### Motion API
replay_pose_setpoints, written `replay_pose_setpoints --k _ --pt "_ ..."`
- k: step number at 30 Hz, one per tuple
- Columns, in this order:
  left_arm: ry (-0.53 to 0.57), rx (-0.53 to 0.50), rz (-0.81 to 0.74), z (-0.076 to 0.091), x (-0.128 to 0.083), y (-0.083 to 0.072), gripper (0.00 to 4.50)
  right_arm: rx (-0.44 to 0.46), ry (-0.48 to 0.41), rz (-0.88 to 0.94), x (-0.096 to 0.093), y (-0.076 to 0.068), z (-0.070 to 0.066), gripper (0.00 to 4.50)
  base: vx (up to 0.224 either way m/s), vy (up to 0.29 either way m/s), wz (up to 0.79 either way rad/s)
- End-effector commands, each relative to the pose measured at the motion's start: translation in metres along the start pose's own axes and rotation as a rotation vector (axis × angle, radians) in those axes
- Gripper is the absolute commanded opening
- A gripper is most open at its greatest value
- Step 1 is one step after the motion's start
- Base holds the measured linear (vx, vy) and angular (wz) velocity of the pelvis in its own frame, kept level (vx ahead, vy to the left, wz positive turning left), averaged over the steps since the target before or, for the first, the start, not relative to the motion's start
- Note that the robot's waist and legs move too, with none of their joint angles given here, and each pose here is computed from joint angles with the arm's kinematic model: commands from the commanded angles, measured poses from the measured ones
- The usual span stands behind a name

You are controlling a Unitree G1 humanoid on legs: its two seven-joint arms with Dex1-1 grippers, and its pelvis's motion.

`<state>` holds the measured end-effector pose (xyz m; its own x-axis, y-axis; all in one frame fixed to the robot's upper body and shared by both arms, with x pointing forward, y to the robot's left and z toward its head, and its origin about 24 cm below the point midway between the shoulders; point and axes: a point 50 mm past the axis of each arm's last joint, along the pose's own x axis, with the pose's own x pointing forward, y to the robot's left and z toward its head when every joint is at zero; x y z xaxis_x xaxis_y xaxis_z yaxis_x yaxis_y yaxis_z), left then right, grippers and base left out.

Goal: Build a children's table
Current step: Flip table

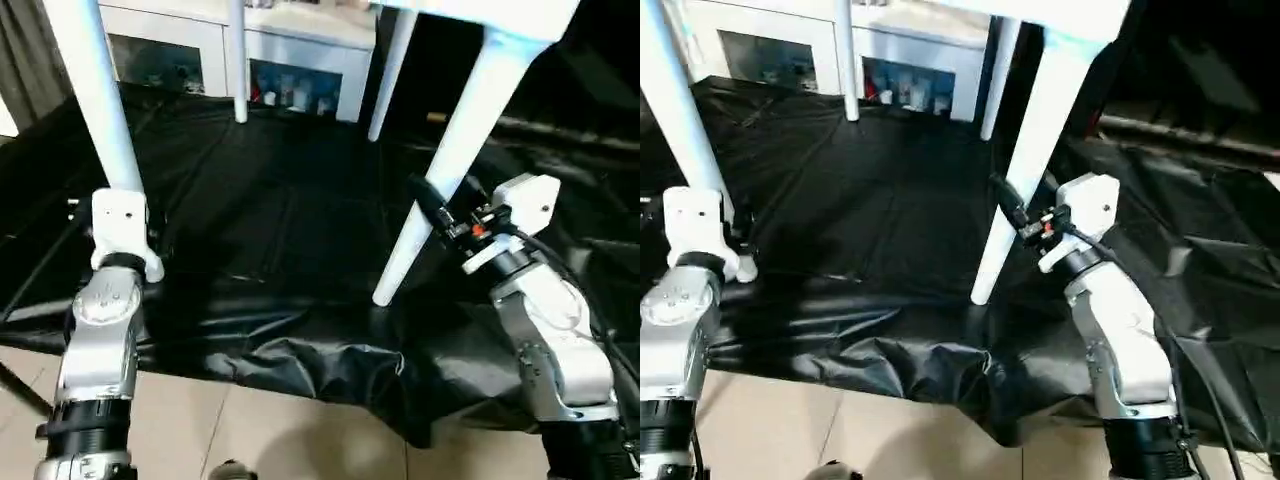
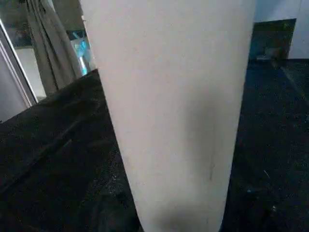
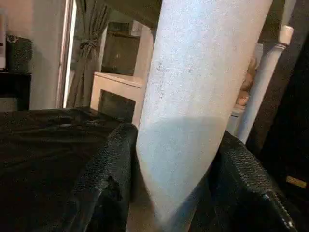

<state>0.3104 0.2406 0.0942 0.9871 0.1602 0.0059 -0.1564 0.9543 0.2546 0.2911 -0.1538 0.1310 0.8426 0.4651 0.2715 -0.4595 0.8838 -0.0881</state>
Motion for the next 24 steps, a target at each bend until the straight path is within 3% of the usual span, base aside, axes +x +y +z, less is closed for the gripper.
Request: replay_pose_setpoints --k 1,9,10,16,24 --pt "-0.091 0.136 -0.127 0.018 -0.001 -0.025 1.56 -0.115 0.223 0.041 -0.013 0.003 -0.035 1.74 0.000 0.000 0.00" --pt "-0.087 0.143 -0.132 0.014 -0.007 -0.025 1.56 -0.063 0.249 0.009 -0.021 0.008 -0.047 1.74 0.000 0.000 0.00" --pt "-0.092 0.136 -0.134 0.014 -0.007 -0.025 1.91 -0.041 0.241 0.010 -0.021 0.009 -0.047 2.09 0.000 0.000 0.00" --pt "-0.092 0.043 -0.192 0.013 -0.016 -0.023 2.56 -0.007 0.201 -0.034 -0.023 0.005 -0.043 2.74 0.000 0.000 0.00" --pt "-0.096 0.032 -0.152 0.006 -0.039 -0.002 3.02 0.109 0.193 -0.052 -0.035 0.017 -0.044 3.26 0.000 0.000 0.00"
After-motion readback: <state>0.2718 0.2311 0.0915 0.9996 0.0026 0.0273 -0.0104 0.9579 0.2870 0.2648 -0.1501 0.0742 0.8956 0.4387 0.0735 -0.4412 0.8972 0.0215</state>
